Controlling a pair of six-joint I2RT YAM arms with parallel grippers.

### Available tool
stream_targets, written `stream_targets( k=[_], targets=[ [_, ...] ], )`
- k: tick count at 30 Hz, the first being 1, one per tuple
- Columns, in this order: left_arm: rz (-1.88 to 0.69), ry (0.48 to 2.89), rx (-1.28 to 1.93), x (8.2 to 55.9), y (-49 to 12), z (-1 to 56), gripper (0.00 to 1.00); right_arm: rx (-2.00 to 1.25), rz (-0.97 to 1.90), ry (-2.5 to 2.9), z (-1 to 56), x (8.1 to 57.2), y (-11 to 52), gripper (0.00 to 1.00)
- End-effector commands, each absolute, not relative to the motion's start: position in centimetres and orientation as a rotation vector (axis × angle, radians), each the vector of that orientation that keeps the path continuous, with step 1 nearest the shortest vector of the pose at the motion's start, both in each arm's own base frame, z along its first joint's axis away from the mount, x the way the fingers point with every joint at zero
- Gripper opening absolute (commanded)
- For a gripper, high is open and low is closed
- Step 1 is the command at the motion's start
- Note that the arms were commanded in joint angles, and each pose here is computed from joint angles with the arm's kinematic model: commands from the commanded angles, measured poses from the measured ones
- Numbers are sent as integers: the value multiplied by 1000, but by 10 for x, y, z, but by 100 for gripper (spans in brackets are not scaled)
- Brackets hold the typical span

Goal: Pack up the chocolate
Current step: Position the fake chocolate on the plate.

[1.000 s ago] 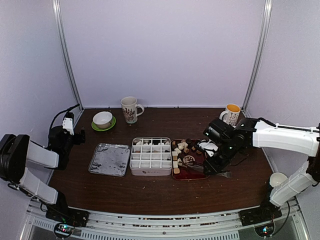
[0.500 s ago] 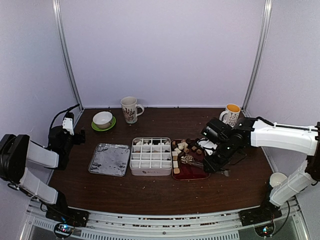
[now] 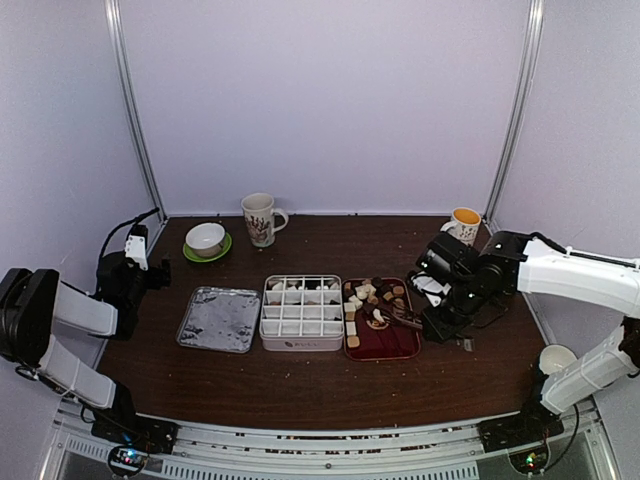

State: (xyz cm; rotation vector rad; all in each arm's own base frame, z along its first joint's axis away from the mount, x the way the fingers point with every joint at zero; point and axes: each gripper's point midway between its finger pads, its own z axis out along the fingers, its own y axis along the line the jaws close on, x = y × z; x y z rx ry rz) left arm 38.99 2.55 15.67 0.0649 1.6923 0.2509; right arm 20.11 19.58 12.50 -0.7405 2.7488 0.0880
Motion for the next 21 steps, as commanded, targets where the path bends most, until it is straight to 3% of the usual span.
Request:
stream_targets(
  k=[1,9,21],
  targets=[
    [244,1655,52,391,27,165,98,-729,111,2708,142,202,193,36],
    [244,1653,51,391,27,165,98,-733,271,2655,156,206,218,40],
    [244,1653,52,391,27,165,98,-692,262,2757,128,211,230,40]
  ],
)
